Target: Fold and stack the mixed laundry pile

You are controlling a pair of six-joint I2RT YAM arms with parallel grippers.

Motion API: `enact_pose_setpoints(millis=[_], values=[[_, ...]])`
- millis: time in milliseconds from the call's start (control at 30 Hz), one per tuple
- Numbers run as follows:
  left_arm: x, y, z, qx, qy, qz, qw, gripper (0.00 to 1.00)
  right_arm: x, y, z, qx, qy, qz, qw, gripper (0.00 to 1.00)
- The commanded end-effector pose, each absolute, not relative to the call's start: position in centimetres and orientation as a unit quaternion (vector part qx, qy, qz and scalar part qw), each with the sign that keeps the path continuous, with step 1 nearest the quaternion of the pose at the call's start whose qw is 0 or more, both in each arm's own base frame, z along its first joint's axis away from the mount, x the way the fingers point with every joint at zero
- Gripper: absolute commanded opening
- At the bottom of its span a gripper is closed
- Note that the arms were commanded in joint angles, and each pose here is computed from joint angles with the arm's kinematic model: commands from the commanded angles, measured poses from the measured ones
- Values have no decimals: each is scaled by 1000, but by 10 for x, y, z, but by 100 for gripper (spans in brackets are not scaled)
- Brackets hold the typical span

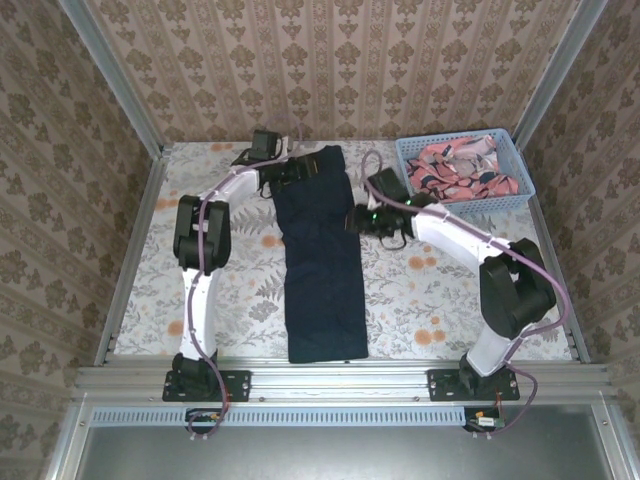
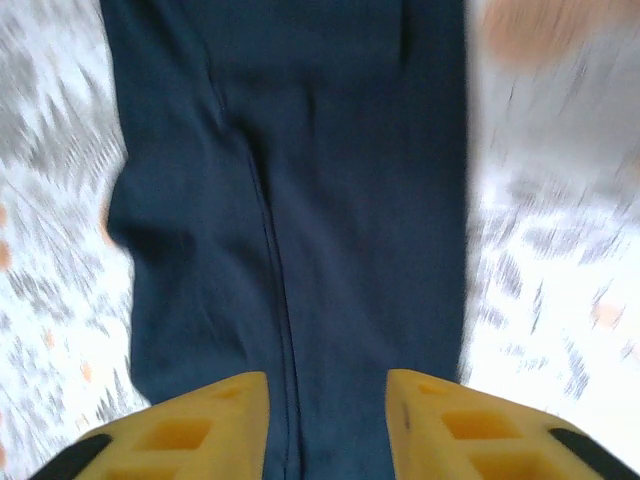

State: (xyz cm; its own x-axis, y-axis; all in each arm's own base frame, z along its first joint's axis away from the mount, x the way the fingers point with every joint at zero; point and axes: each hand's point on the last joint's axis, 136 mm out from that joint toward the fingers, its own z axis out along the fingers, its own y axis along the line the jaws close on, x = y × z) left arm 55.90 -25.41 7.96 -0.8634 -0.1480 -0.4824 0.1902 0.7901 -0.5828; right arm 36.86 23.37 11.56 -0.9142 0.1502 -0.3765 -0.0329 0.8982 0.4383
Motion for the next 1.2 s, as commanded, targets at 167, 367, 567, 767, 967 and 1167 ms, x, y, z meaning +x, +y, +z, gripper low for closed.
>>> enact_pose_setpoints(millis=[167,367,567,767,967,1167], values=[[562,-232,24,-8,936,-285,208,71,310,253,31,62,970,210,105,32],[597,-231,14,-13,936,-286,206,70,317,205,-8,101,983,133,78,32],[621,-232,28,-28,922,-312,227,69,351,179,14,78,984,115,114,38],[616,-242,55,-19,910,-342,232,71,332,210,64,10,980,150,130,45],[617,-238,60,-17,911,-326,251,72,268,247,85,-66,978,162,111,43],[613,-233,28,-29,920,-321,223,71,201,293,74,-168,972,137,93,42]])
